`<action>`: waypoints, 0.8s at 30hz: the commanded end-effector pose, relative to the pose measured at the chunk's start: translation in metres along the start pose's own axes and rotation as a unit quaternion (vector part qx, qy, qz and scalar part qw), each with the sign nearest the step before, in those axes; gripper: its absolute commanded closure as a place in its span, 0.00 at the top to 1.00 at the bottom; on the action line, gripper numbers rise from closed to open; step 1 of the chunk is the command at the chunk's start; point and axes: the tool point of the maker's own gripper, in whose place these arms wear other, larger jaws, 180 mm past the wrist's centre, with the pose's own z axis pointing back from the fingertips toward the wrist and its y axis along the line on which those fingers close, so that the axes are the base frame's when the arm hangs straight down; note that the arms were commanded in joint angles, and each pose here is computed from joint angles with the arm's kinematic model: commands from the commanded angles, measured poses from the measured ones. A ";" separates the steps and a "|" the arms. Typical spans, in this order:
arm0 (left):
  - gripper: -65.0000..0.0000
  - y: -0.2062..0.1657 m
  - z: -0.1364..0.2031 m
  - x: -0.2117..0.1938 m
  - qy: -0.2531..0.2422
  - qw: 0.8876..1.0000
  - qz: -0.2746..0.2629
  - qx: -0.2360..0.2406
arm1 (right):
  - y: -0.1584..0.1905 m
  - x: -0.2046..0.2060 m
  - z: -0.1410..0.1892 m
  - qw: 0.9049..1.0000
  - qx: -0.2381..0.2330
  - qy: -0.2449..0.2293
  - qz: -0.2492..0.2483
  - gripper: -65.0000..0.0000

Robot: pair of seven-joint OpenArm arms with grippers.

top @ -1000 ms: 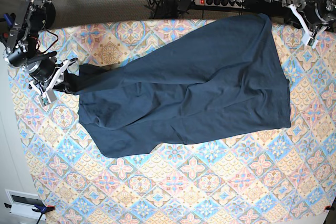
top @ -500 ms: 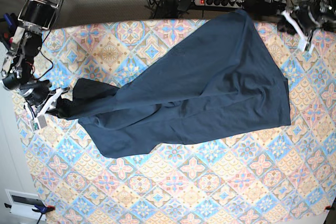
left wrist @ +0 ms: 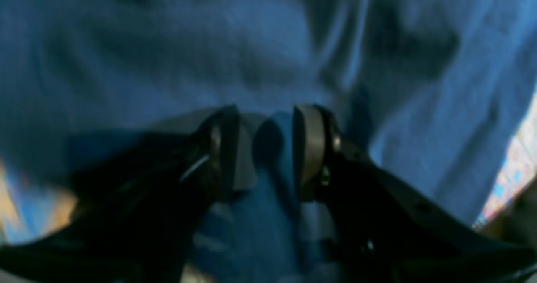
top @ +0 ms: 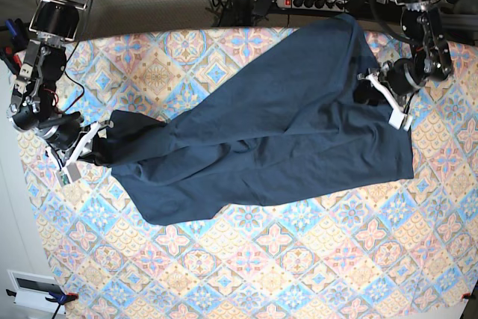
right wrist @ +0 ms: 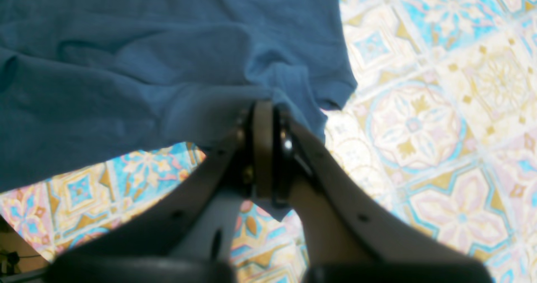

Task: Layout the t-shirt on the table in an organized manner, then fold the t-shirt properly
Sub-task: 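Release the left gripper and reach it back onto the shirt, then grasp the shirt's other end with the left gripper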

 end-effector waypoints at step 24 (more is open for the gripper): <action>0.33 0.070 -0.085 0.144 -0.119 0.986 0.010 0.121 | 0.005 0.032 0.013 0.998 -0.005 -0.038 0.041 0.00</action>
